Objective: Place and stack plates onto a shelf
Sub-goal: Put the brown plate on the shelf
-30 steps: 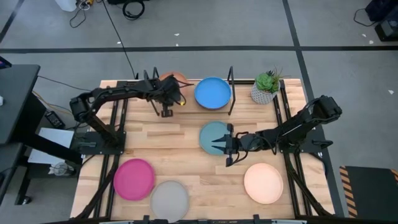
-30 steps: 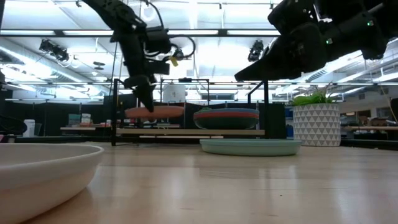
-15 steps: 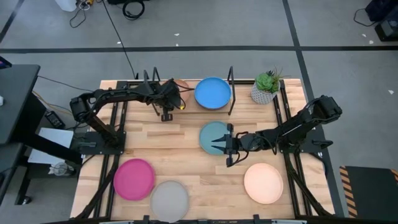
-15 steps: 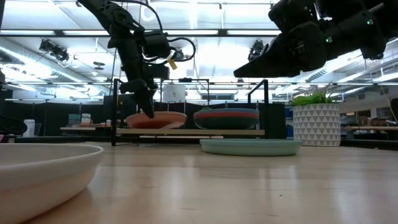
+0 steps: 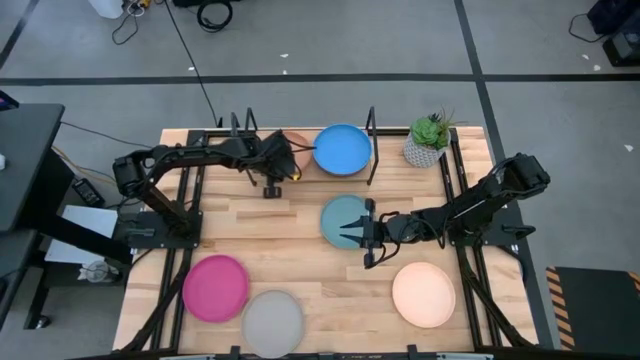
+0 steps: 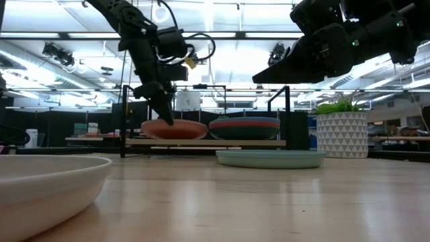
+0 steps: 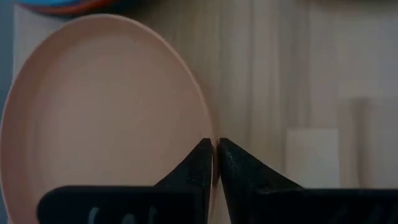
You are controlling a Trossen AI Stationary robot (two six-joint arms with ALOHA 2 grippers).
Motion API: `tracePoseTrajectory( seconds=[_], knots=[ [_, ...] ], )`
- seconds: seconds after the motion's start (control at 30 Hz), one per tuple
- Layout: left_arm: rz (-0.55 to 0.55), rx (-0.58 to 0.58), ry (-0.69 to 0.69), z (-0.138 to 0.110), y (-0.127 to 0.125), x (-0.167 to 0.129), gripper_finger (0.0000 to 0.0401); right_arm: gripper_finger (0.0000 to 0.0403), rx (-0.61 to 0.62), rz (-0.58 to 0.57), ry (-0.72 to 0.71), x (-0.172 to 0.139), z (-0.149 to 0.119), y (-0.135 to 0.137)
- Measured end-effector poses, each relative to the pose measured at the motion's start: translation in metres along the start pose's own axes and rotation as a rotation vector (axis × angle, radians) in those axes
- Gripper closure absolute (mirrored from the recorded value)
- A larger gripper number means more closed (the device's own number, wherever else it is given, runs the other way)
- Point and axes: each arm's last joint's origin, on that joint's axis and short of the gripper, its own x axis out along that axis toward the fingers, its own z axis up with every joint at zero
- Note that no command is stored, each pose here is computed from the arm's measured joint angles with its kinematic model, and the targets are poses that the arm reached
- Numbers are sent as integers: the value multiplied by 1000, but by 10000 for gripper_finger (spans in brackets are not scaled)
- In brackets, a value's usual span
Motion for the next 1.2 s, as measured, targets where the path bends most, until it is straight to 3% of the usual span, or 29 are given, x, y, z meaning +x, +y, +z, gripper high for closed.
tracePoseTrajectory(
  seconds=[0.37,0.6,0.77,1.2],
  knots=[
    [-27,-54,-13,0,0,0,361,304,3,9,3,0,0,0],
    [-19,-52,-20,6,-9,0,310,304,-20,12,19,0,-2,1],
    [132,47,46,18,-34,0,280,304,-55,16,40,1,-6,2],
    [142,-23,53,19,-34,10,260,304,-78,13,51,3,-9,3]
  ],
)
